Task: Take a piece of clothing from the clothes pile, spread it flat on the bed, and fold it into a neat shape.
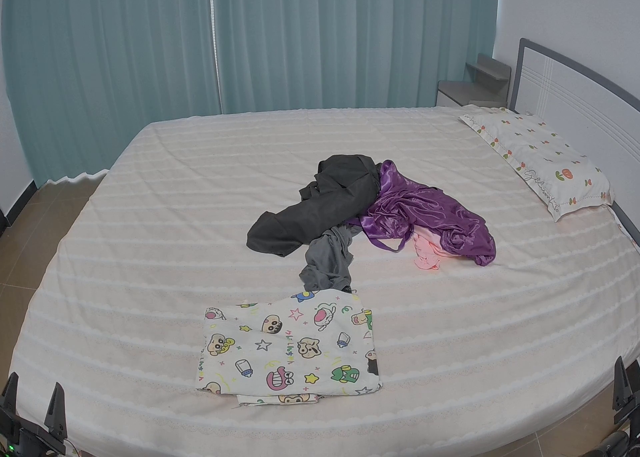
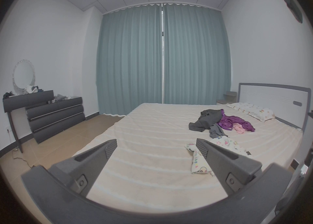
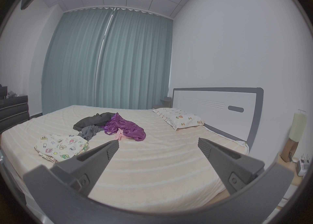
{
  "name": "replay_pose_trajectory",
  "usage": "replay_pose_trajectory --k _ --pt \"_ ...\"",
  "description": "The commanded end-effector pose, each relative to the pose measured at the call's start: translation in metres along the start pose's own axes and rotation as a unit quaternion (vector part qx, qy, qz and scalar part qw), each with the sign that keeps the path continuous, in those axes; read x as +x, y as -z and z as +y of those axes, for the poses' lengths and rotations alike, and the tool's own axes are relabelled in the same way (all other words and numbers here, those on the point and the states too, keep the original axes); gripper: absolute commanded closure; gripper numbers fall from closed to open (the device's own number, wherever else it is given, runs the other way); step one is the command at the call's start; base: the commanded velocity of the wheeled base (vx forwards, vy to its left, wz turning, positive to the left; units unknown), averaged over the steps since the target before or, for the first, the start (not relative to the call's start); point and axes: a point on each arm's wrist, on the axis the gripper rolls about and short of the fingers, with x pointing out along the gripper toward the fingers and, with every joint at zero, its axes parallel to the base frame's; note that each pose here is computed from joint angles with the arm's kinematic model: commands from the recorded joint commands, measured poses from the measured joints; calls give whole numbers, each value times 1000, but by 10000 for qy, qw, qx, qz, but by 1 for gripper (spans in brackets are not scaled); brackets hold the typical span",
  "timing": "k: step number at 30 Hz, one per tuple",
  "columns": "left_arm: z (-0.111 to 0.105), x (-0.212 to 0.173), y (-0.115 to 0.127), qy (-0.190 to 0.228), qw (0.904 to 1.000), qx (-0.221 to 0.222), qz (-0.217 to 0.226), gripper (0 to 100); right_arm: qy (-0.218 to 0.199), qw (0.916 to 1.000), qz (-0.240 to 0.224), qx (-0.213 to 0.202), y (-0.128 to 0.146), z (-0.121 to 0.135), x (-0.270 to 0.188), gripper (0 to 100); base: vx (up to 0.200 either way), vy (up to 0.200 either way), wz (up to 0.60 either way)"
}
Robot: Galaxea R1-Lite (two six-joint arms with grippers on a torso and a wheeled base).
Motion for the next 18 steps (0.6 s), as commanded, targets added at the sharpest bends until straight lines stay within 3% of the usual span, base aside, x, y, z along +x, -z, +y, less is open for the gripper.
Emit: replay_pose_trajectory --k 1,10,18 --pt "1 0 -1 -212 9998 25 8 0 18 10000 -54 71 6 0 -2 0 0 0 0" --pt "3 -7 -22 -491 9979 13 -411 0 -27 10000 -57 55 6 0 -2 0 0 0 0" --pt "3 -5 -3 -505 9980 194 317 0 -509 9986 91 -68 10 3 -2 0 0 0 0"
